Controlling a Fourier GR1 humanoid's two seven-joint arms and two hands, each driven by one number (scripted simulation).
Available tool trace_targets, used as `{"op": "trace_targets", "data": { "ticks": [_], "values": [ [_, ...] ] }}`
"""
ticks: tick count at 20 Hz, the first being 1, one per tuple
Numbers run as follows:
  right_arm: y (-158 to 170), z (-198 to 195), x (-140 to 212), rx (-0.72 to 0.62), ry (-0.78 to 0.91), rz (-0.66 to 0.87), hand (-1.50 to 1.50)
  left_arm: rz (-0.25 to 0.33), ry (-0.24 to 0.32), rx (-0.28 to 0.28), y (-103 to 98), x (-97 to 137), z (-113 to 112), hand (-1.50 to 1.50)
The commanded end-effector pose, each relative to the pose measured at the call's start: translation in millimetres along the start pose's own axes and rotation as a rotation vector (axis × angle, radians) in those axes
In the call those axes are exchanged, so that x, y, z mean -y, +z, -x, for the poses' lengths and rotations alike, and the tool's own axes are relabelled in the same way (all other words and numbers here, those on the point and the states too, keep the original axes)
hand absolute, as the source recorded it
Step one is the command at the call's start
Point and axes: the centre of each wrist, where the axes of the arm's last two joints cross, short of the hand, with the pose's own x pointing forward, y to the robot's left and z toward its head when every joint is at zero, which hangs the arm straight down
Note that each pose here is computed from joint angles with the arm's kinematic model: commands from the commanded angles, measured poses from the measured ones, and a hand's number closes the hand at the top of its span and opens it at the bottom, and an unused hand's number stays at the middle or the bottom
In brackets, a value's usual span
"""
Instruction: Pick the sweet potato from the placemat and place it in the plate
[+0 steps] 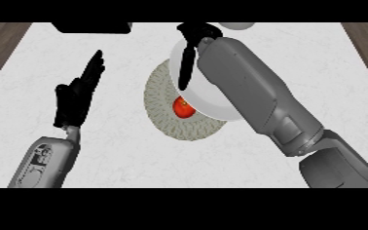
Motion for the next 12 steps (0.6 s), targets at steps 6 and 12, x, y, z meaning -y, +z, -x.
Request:
{"op": "trace_targets", "data": {
  "ticks": [6, 12],
  "values": [
    [-21, 6, -40, -0.092, 0.107, -0.113, -1.50, 0.002, -0.009, 0.020, 0, -3, 2, 0.00],
    [-36, 32, -56, -0.104, 0.103, -0.153, -1.50, 0.032, 0.012, 0.003, 10, -1, -1, 0.00]
  ]
}}
